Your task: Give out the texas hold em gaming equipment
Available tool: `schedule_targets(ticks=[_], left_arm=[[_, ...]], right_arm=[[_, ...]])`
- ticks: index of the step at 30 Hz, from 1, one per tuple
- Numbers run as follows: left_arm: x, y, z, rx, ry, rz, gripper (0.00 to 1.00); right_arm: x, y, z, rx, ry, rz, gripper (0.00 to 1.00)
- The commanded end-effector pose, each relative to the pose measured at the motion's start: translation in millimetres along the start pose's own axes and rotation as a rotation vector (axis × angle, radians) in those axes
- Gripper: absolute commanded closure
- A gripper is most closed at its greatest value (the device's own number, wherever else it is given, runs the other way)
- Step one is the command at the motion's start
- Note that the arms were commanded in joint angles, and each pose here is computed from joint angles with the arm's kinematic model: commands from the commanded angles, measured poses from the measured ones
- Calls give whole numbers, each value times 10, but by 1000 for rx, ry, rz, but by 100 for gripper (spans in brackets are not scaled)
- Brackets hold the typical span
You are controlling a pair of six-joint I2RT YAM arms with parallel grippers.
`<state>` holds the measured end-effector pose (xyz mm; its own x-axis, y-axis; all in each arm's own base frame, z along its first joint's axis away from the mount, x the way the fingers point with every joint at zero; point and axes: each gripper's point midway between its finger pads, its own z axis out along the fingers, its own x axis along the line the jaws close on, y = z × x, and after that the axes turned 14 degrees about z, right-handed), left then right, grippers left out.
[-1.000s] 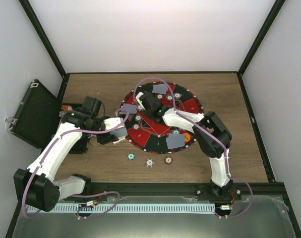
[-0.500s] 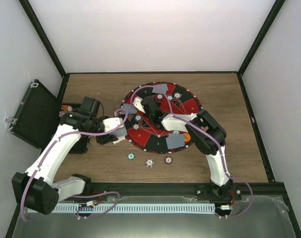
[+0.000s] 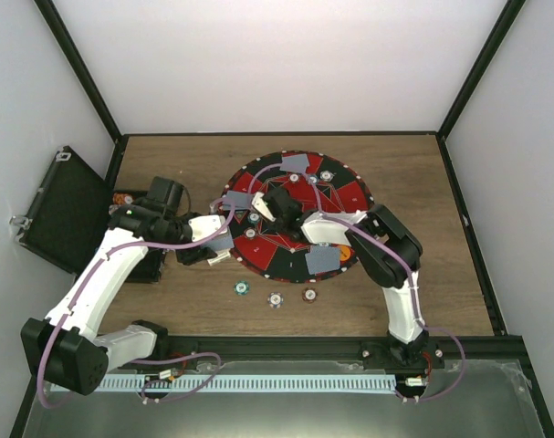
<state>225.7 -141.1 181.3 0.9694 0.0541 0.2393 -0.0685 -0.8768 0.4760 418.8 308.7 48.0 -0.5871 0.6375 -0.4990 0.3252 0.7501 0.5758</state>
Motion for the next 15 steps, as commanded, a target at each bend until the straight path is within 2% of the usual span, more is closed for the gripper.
schedule_targets(ticks=[1, 5, 8, 9, 12, 15], left_arm=[[33, 93, -94, -23, 18, 25, 95], [30, 110, -118, -29, 21, 27, 95], [38, 127, -135, -33, 24, 25, 95], [41, 129, -139, -34, 25, 24, 95], [44, 145, -149, -40, 25, 22, 95], [47, 152, -157, -42, 28, 24, 95]], right_arm=[[-122, 246, -311, -60, 35, 119, 33], [-167, 279, -475, -59, 61, 170, 15], [-332, 332, -626, -57, 38, 250, 7], [-466, 376, -717, -61, 6, 312, 2], [-930, 478, -981, -110, -102, 539, 0], [-1334, 570, -1324, -190, -48, 869, 0]])
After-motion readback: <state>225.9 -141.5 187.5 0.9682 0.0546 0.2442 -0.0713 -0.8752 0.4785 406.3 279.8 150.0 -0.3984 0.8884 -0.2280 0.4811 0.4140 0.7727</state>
